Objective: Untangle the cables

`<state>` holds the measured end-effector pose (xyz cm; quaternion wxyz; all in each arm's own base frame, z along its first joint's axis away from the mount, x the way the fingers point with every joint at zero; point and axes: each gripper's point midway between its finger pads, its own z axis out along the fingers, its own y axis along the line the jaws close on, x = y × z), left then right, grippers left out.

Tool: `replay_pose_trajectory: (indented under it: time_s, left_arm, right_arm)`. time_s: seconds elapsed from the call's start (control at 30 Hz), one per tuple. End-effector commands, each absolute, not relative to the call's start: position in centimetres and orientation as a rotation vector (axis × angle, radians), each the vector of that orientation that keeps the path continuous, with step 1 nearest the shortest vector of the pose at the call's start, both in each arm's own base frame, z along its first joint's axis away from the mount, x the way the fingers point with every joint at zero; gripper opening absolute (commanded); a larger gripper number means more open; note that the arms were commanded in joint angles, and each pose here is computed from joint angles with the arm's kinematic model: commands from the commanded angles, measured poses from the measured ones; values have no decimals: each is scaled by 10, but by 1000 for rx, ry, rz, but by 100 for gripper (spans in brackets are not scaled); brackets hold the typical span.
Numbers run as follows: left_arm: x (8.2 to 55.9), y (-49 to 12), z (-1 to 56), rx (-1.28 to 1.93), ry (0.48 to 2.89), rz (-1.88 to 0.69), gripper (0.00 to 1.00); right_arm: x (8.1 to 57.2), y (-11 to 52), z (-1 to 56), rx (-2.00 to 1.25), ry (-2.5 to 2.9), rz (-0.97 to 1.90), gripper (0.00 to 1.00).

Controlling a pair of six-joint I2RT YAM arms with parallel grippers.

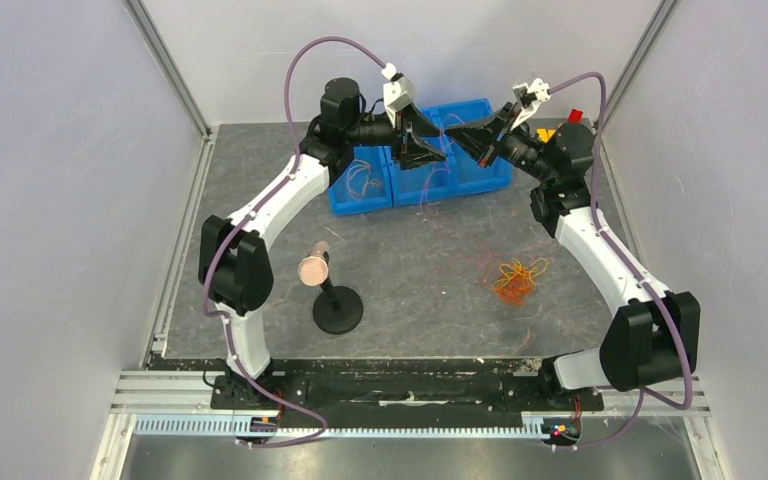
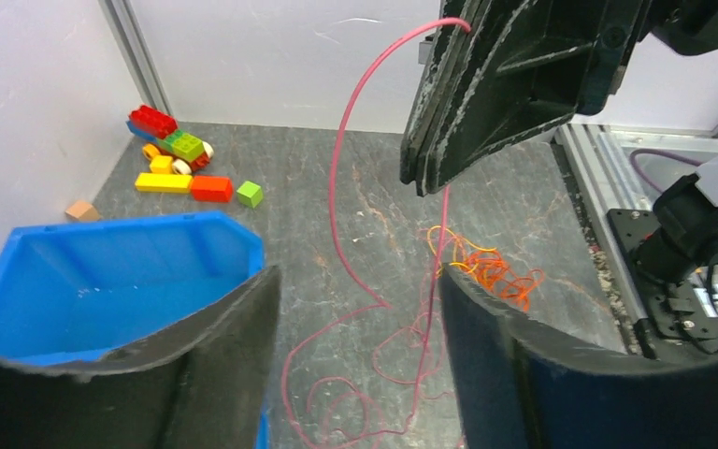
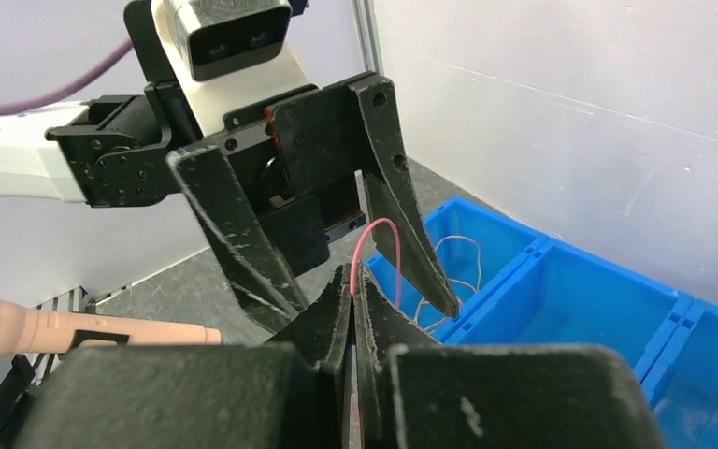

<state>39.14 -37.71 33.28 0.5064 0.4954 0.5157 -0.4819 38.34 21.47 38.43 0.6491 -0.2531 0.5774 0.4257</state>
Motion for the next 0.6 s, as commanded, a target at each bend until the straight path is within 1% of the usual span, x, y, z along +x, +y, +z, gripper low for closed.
replay_pose_trajectory:
  time_s: [0.0, 0.07, 0.1, 0.13, 0.17, 0.2, 0.3, 0.4, 0.5, 0.53, 0.57]
  left_arm:
    - [394, -383, 348, 1160, 1208, -1196, 58]
    - [395, -384, 347, 1142, 1214, -1220, 45]
    - [393, -384, 347, 1134, 1215, -1240, 44]
    - [391, -386, 349, 1131, 1202, -1255, 51]
    - [389, -388, 350, 1124, 1198, -1271, 61]
    - [387, -390, 351, 1117, 1194, -1285, 66]
    - [386, -395, 354, 1099, 1181, -1311, 66]
    - [387, -397, 352, 1085, 1191, -1338, 54]
    - [387, -396, 348, 1080, 1199, -1346, 45]
    - [385, -396, 348, 1078, 1197, -1355, 40]
    - [384, -396, 349, 1076, 1195, -1362, 29]
  right_arm:
    - [369, 216, 432, -615, 1180, 959, 0]
    - [366, 216, 440, -609, 1163, 973, 0]
    - [363, 216, 443, -606, 1153, 986, 0]
    - [362, 217, 447, -600, 1144, 1001, 0]
    - [363, 217, 449, -592, 1141, 1013, 0]
    - [363, 218, 450, -584, 1141, 1025, 0]
    - [365, 218, 453, -576, 1134, 1036, 0]
    - [366, 217, 457, -570, 1128, 1035, 0]
    - [365, 216, 463, -571, 1117, 1033, 0]
    - [366, 215, 464, -568, 1116, 1031, 0]
    - [366, 214, 465, -565, 1115, 1027, 0]
